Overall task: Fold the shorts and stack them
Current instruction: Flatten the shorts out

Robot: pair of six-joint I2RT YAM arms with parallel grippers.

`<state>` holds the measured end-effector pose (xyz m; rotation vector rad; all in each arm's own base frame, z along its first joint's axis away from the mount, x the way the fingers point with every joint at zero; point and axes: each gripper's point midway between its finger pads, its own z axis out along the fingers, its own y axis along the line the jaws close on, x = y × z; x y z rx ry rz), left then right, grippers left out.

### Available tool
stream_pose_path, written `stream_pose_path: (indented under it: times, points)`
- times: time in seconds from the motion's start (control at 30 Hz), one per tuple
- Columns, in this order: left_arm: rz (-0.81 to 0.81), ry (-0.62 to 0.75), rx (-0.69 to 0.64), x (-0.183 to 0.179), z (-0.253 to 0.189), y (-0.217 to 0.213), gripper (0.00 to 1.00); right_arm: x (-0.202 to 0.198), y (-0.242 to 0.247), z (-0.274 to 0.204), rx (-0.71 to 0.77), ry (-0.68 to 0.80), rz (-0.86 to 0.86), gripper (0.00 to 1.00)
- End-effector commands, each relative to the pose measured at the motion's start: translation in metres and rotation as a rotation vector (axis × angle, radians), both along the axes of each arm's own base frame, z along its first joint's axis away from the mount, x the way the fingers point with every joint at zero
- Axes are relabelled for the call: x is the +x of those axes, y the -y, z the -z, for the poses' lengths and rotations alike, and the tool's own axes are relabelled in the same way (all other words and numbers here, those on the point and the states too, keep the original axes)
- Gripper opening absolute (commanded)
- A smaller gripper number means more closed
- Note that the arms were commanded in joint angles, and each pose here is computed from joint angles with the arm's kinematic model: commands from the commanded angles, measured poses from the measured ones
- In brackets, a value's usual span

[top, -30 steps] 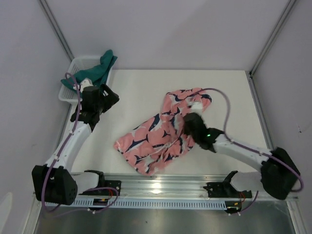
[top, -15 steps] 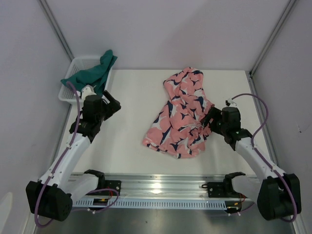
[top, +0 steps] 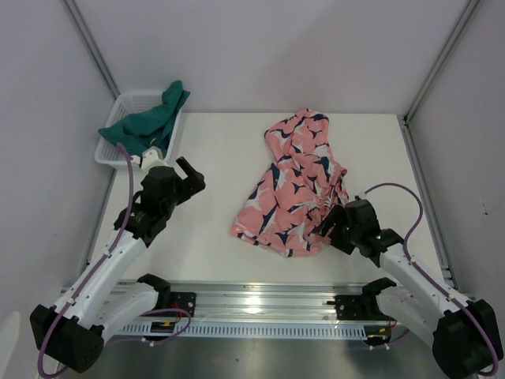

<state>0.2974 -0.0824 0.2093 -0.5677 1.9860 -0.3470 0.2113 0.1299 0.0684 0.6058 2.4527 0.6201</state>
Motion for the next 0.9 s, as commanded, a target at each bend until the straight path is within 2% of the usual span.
stream_pose_path:
  times: [0.0, 0.13, 0.27, 0.33, 0.47, 0.8, 0.87]
  points:
    - [-0.014, 0.020, -0.003, -0.004, -0.006, 0.005, 0.99, -0.010, -0.001, 0.013, 0.036, -0.086, 0.105, 0.76]
    - [0.002, 0.024, 0.001, -0.008, -0.009, 0.011, 0.99, -0.025, 0.004, 0.032, 0.050, -0.172, 0.200, 0.73]
    - [0.012, 0.030, 0.001, -0.010, -0.012, 0.014, 0.99, -0.032, 0.003, 0.041, 0.086, -0.183, 0.234, 0.73]
    - [0.020, 0.029, 0.002, -0.010, -0.012, 0.017, 0.99, -0.028, 0.006, 0.041, 0.086, -0.152, 0.264, 0.72]
    - [0.036, 0.022, 0.002, -0.010, -0.009, 0.024, 0.99, -0.027, 0.013, 0.048, 0.077, -0.139, 0.316, 0.59]
    - [0.034, 0.012, 0.023, -0.009, -0.002, 0.031, 0.99, -0.009, 0.007, 0.053, 0.110, -0.113, 0.391, 0.56]
    - [0.036, 0.012, 0.023, -0.009, -0.001, 0.032, 0.99, -0.006, 0.006, 0.052, 0.111, -0.101, 0.411, 0.51]
